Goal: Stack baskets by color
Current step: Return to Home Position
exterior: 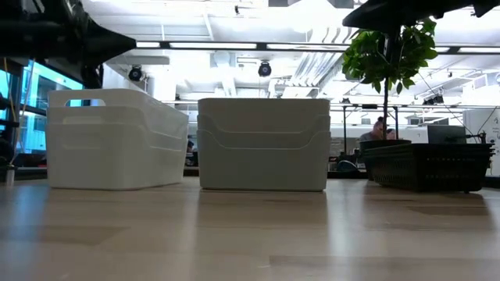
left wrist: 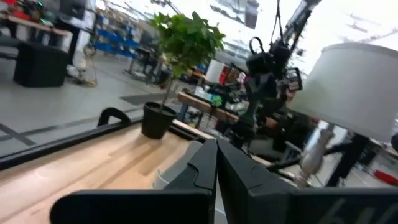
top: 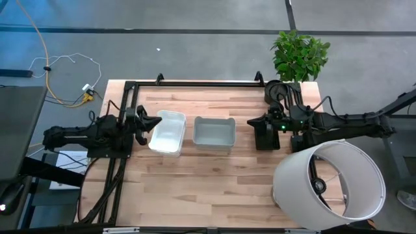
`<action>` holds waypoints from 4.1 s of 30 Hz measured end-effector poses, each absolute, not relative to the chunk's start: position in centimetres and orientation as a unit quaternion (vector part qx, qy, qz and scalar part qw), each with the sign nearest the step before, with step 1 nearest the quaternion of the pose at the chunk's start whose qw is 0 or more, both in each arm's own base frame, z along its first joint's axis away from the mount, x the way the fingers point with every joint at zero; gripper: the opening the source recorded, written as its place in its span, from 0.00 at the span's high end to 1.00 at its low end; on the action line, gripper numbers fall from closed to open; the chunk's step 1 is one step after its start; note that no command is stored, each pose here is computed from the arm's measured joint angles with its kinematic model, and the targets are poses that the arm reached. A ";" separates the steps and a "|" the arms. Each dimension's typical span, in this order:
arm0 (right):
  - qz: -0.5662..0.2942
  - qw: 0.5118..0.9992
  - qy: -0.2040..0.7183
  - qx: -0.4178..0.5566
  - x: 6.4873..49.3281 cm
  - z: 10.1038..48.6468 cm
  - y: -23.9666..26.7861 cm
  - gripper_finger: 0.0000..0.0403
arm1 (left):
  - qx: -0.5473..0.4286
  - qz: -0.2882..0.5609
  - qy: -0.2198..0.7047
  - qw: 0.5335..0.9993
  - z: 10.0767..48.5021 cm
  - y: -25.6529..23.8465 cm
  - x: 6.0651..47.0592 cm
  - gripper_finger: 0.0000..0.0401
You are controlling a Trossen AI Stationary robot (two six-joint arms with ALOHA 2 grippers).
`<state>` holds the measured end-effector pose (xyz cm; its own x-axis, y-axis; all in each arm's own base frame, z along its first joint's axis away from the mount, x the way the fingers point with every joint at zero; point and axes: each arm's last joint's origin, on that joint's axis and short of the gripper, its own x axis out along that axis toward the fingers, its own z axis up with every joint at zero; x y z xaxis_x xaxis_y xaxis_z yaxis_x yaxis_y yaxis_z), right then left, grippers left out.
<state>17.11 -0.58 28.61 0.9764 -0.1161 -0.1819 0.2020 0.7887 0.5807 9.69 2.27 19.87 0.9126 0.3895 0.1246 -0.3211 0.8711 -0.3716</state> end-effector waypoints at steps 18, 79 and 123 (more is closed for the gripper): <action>-0.085 0.942 0.068 0.316 17.1 28.6 -0.6 1.00 | -0.078 0.182 -0.035 0.980 17.1 2.2 9.5 1.00; 0.083 0.978 -0.072 0.178 9.5 18.2 1.1 1.00 | -0.102 0.098 -0.010 0.990 16.7 1.8 9.6 1.00; 0.042 0.991 0.003 0.131 9.8 16.7 0.8 1.00 | -0.102 0.097 -0.010 0.990 16.7 1.8 9.6 1.00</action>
<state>9.75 0.82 16.71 0.9964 0.0842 0.0045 -0.0825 0.9624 0.2589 9.64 1.82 16.73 0.9811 0.1933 -0.0010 -0.1894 0.9603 -0.2047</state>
